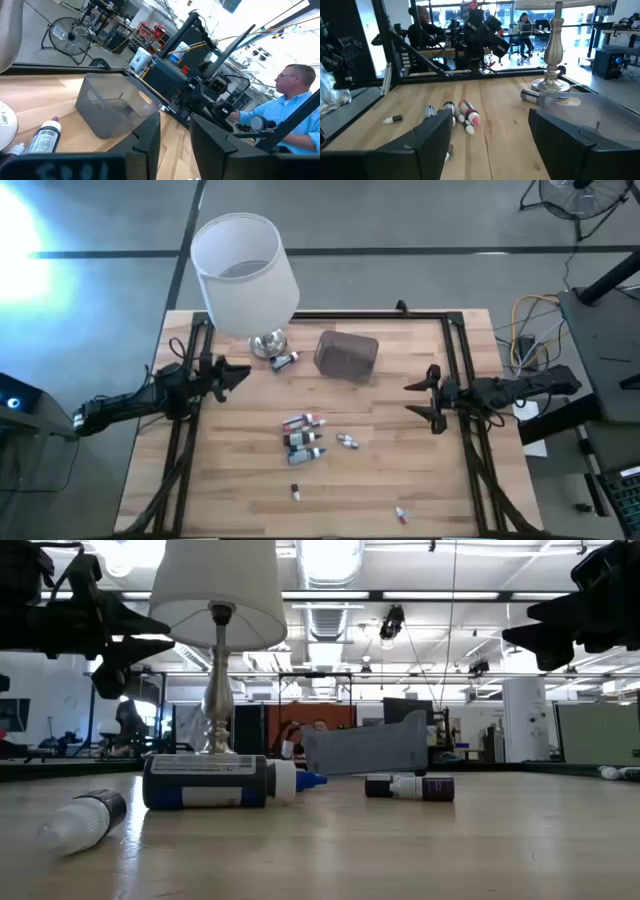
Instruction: Pick & Place food coloring
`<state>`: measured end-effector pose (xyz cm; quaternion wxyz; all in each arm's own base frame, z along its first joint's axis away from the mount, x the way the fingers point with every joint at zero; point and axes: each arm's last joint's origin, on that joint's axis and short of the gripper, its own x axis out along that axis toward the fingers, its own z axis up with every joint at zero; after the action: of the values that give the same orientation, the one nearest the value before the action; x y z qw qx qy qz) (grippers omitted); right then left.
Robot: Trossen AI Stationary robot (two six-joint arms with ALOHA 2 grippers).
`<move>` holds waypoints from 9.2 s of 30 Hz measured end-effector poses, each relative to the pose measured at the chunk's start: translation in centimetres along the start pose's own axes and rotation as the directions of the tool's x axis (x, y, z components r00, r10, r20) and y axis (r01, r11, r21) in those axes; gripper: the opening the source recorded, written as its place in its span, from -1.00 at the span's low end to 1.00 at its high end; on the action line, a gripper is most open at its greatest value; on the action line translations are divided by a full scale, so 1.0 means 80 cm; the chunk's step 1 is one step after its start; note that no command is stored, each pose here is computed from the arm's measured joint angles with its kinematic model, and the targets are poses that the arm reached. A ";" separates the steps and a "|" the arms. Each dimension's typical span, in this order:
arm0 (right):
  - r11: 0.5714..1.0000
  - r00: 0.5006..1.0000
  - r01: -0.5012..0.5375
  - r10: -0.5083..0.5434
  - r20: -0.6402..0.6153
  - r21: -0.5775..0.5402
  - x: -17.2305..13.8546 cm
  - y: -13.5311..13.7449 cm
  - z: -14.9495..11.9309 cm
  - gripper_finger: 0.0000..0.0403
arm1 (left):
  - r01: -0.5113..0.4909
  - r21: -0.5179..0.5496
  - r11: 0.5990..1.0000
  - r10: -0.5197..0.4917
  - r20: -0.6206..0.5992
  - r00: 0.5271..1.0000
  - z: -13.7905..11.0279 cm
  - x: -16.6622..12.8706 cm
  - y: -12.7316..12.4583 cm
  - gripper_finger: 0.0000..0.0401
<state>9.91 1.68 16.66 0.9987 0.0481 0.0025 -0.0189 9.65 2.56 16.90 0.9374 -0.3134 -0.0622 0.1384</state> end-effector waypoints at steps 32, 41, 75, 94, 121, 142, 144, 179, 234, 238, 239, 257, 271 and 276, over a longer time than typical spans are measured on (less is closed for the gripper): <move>1.000 1.000 0.000 0.000 0.000 0.000 0.000 0.000 0.000 0.25 | -0.001 0.000 1.000 0.001 -0.001 1.000 0.000 0.000 0.000 -0.58; 1.000 1.000 0.000 0.000 0.000 0.003 0.000 0.000 0.000 0.29 | 0.000 0.000 1.000 0.000 -0.001 1.000 0.000 0.000 0.000 -0.58; 1.000 1.000 0.000 0.000 0.001 0.004 0.000 0.000 0.000 0.31 | 0.000 0.000 1.000 0.000 0.000 1.000 0.000 0.000 0.000 -0.58; 1.000 1.000 0.000 0.000 0.000 0.002 0.000 0.000 0.000 0.27 | 0.000 0.000 1.000 0.000 0.000 1.000 0.000 0.000 0.000 -0.58; 1.000 1.000 0.000 0.000 0.000 0.001 0.000 0.000 0.000 0.27 | 0.000 0.000 1.000 0.000 0.000 1.000 0.000 0.000 0.000 -0.58; 1.000 1.000 0.000 0.000 0.000 0.004 0.000 0.000 0.000 0.27 | 0.000 0.000 1.000 0.000 0.000 1.000 0.000 0.000 0.000 -0.58; 1.000 1.000 0.000 0.000 0.000 0.000 0.000 0.000 0.000 0.28 | 0.000 0.000 1.000 0.000 0.000 1.000 0.000 0.000 0.000 -0.58; 1.000 1.000 0.000 0.000 0.000 0.004 0.000 0.000 0.000 0.27 | -0.001 0.000 1.000 0.001 -0.001 1.000 0.000 0.000 0.000 -0.58; 1.000 1.000 0.000 0.000 0.000 0.000 0.000 0.000 0.000 0.25 | 0.000 0.000 1.000 0.000 -0.001 1.000 0.000 0.000 0.000 -0.58; 1.000 1.000 0.000 0.000 0.001 0.000 0.000 0.000 0.000 0.27 | -0.001 0.000 1.000 0.001 -0.001 1.000 0.000 0.000 0.000 -0.58; 1.000 1.000 0.000 0.000 0.000 0.000 0.000 0.000 0.000 0.28 | 0.000 0.000 1.000 0.000 -0.001 1.000 0.000 0.000 0.000 -0.58; 1.000 1.000 0.000 0.000 0.000 -0.001 0.000 0.000 0.000 0.26 | 0.000 0.000 1.000 0.000 0.000 1.000 0.000 0.000 0.000 -0.58; 1.000 1.000 0.000 0.000 0.000 -0.001 0.000 0.000 0.000 0.27 | 0.000 0.000 1.000 0.000 0.000 1.000 0.000 0.000 0.000 -0.58; 1.000 1.000 0.000 0.000 0.001 -0.001 0.000 0.000 0.000 0.25 | 0.000 0.000 1.000 0.000 0.000 1.000 0.000 0.000 0.000 -0.58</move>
<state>9.91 1.69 16.67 0.9987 0.0477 0.0021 -0.0188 9.65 2.56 16.90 0.9374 -0.3134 -0.0620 0.1384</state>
